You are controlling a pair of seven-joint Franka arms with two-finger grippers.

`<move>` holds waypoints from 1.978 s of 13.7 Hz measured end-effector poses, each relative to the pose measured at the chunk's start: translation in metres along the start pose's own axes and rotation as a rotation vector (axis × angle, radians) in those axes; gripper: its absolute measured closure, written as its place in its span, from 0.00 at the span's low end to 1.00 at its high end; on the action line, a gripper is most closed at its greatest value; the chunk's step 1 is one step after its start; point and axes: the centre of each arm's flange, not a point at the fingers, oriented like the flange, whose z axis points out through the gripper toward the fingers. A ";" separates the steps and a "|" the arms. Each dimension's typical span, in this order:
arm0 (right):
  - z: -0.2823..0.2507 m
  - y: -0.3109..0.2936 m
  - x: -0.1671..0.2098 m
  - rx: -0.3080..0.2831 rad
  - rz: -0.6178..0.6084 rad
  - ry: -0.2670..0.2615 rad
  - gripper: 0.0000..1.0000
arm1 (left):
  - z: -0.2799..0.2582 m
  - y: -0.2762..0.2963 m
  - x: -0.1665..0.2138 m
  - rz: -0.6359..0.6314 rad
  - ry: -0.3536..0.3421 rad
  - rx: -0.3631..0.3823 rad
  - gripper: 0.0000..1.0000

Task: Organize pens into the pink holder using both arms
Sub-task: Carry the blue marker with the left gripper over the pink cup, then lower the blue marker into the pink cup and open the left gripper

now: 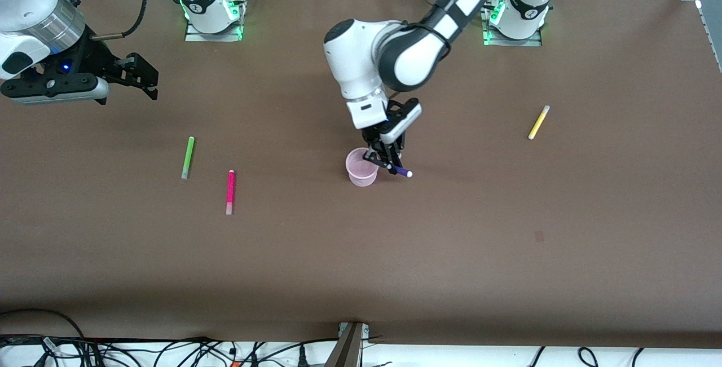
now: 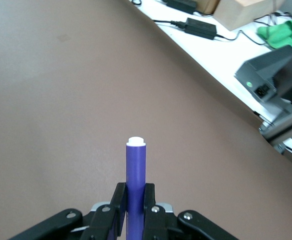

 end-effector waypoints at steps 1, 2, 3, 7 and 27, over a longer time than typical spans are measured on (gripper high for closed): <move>0.000 0.000 0.000 0.000 0.000 0.000 0.00 | -0.006 0.000 -0.010 0.014 0.011 -0.016 0.82; 0.000 0.000 0.000 0.000 -0.001 0.000 0.00 | -0.012 0.002 -0.015 0.023 0.021 -0.030 0.82; 0.000 0.000 0.000 0.000 -0.001 0.000 0.00 | -0.015 0.006 -0.018 0.027 0.036 -0.043 0.82; 0.000 0.000 0.000 0.000 0.000 0.000 0.00 | -0.008 0.008 -0.029 0.054 0.106 -0.057 0.82; -0.001 -0.013 -0.001 0.002 -0.022 0.006 0.00 | -0.026 0.028 -0.001 0.056 0.099 -0.058 0.00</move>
